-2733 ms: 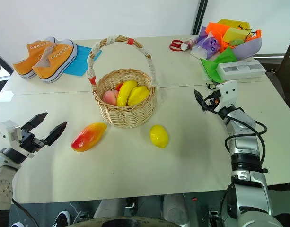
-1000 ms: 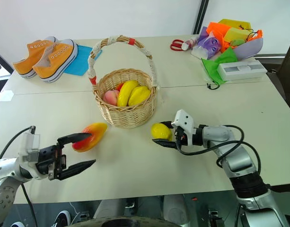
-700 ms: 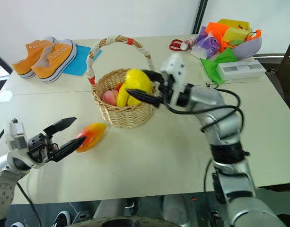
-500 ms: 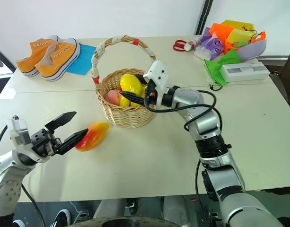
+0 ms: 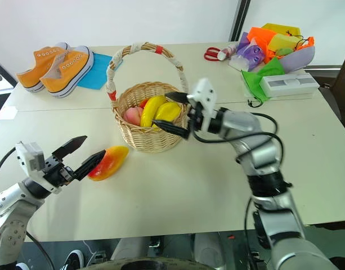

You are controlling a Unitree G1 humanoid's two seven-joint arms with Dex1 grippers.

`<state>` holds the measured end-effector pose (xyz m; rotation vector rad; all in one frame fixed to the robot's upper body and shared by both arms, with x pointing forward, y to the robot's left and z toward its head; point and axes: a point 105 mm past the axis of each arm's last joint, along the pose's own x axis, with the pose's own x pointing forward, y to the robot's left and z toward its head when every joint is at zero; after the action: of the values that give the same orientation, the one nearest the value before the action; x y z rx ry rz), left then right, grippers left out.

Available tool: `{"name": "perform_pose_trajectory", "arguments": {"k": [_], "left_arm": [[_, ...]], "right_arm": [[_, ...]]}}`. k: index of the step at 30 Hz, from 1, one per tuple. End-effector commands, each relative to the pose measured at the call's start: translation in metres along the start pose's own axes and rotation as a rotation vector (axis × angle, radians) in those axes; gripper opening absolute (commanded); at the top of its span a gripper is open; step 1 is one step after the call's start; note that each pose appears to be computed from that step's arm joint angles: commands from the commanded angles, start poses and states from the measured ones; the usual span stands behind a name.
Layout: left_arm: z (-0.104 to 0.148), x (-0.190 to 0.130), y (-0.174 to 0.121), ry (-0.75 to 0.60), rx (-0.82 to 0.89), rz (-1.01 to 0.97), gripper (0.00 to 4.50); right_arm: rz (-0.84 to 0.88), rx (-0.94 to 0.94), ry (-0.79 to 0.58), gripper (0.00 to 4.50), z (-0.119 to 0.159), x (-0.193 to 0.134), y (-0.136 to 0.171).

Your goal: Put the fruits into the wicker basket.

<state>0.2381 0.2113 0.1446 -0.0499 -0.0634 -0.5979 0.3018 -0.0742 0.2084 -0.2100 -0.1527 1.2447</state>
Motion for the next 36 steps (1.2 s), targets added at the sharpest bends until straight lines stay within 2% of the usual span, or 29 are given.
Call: {"name": "perform_pose_trajectory", "arguments": {"k": [1, 5, 7, 9, 11, 14, 18, 19, 21, 23, 24, 26, 28, 32, 36], "left_arm": [[0.006, -0.004, -0.004, 0.040, 0.022, 0.033, 4.50], [-0.009, 0.004, -0.009, 0.149, 0.032, 0.052, 4.50], [-0.016, 0.007, -0.009, 0.192, 0.055, 0.046, 4.50], [-0.022, 0.010, -0.006, 0.220, 0.102, 0.050, 4.50], [-0.033, 0.013, -0.014, 0.267, 0.081, -0.010, 4.50], [-0.049, 0.016, -0.016, 0.319, 0.061, -0.016, 4.50], [-0.062, 0.017, -0.003, 0.351, 0.105, 0.056, 4.50], [-0.061, 0.019, -0.003, 0.338, 0.114, 0.054, 4.25], [-0.055, 0.023, -0.008, 0.303, 0.106, 0.032, 3.60], [-0.047, 0.026, -0.012, 0.267, 0.115, 0.007, 2.73], [-0.042, 0.027, -0.012, 0.246, 0.118, -0.004, 2.61], [-0.029, 0.025, -0.011, 0.188, 0.119, -0.033, 2.61], [-0.010, 0.019, -0.017, 0.113, 0.049, -0.109, 2.61], [0.038, -0.001, -0.035, -0.028, -0.051, -0.320, 2.61], [0.064, 0.027, -0.031, -0.087, -0.083, -0.310, 2.61]], "right_arm": [[0.104, -0.013, 0.023, 4.48, 0.006, -0.024, 0.027], [0.204, -0.044, 0.141, 4.48, -0.012, -0.045, 0.052], [0.222, -0.037, 0.152, 4.48, -0.013, -0.047, 0.056], [0.219, -0.074, 0.196, 4.48, -0.018, -0.050, 0.055], [0.207, -0.119, 0.243, 4.48, -0.025, -0.051, 0.050], [0.194, -0.123, 0.236, 4.48, -0.025, -0.049, 0.047], [0.175, -0.133, 0.231, 4.48, -0.024, -0.049, 0.045], [0.169, -0.137, 0.235, 4.50, -0.025, -0.050, 0.044], [0.163, -0.137, 0.238, 4.50, -0.026, -0.052, 0.043], [0.157, -0.131, 0.228, 4.50, -0.025, -0.051, 0.042], [0.152, -0.127, 0.220, 4.50, -0.025, -0.051, 0.042], [0.144, -0.128, 0.220, 4.50, -0.026, -0.051, 0.039], [0.139, -0.118, 0.218, 4.50, -0.027, -0.052, 0.039], [0.123, -0.109, 0.214, 4.50, -0.027, -0.054, 0.035], [0.097, -0.109, 0.188, 4.50, -0.023, -0.052, 0.029]]}}
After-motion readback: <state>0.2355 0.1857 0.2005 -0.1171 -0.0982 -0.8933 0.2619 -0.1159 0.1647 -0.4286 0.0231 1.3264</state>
